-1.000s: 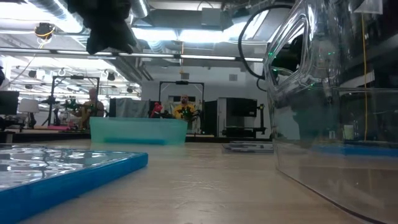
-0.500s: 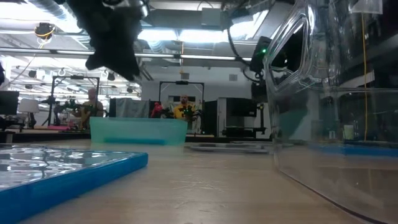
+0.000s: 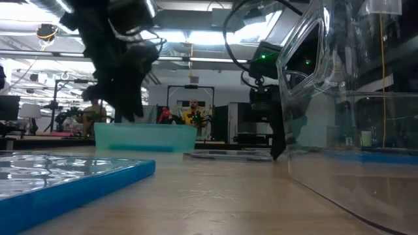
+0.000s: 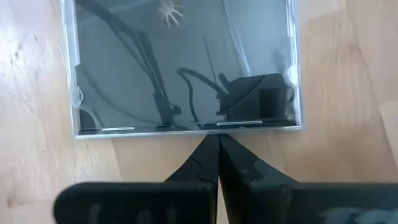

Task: Pick & place jewel cases by type
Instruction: Put the middle black CD case into the transparent bin

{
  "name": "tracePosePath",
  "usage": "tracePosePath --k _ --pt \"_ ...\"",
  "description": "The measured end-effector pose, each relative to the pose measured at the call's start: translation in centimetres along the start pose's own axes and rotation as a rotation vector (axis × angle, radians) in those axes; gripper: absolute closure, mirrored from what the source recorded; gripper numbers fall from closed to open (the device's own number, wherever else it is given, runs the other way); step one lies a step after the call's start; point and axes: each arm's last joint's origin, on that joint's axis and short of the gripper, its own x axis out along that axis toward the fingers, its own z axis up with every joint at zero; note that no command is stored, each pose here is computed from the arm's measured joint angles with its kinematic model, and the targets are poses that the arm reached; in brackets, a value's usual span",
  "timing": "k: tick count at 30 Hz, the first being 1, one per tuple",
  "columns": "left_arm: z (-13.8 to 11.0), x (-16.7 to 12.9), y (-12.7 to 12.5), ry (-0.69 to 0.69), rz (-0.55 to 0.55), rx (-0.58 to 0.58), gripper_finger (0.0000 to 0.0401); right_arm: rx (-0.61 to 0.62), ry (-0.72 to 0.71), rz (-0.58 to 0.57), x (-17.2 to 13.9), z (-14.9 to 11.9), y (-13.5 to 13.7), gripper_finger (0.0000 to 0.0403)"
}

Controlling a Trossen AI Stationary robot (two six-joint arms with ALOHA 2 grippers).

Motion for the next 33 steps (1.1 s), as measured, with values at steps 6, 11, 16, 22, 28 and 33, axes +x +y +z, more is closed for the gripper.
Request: tracePosePath --k 6,11,16,22,28,33 --pt "-0.9 1.8 1.0 -0.042 -0.079 -0.082 0.0265 -0.033 -0.026 -0.015 0.0 0.3 -0.3 0.0393" --pt "-0.8 2.4 1.6 -0.096 -0.149 -0.118 0.0228 -0.057 -0.043 -0.022 0.2 0.5 -0.4 0.0393" --pt "-0.3 2.7 2.1 -0.141 -0.181 -0.148 0.0193 -0.065 -0.047 -0.018 1.0 0.6 -0.6 0.0393" --pt "-0.1 3.9 2.2 -0.14 -0.174 -0.159 0.0174 -0.078 -0.103 -0.007 1.5 1.1 -0.6 0.0393" --pt "-0.1 6.0 1.8 -0.116 -0.215 -0.186 0.0173 -0.083 -0.139 -0.009 1.6 1.4 -0.7 0.0393" --pt "0.0 8.0 1.2 -0.089 -0.273 -0.208 0.0173 -0.075 -0.147 -0.008 1.5 1.5 -1.0 0.0393"
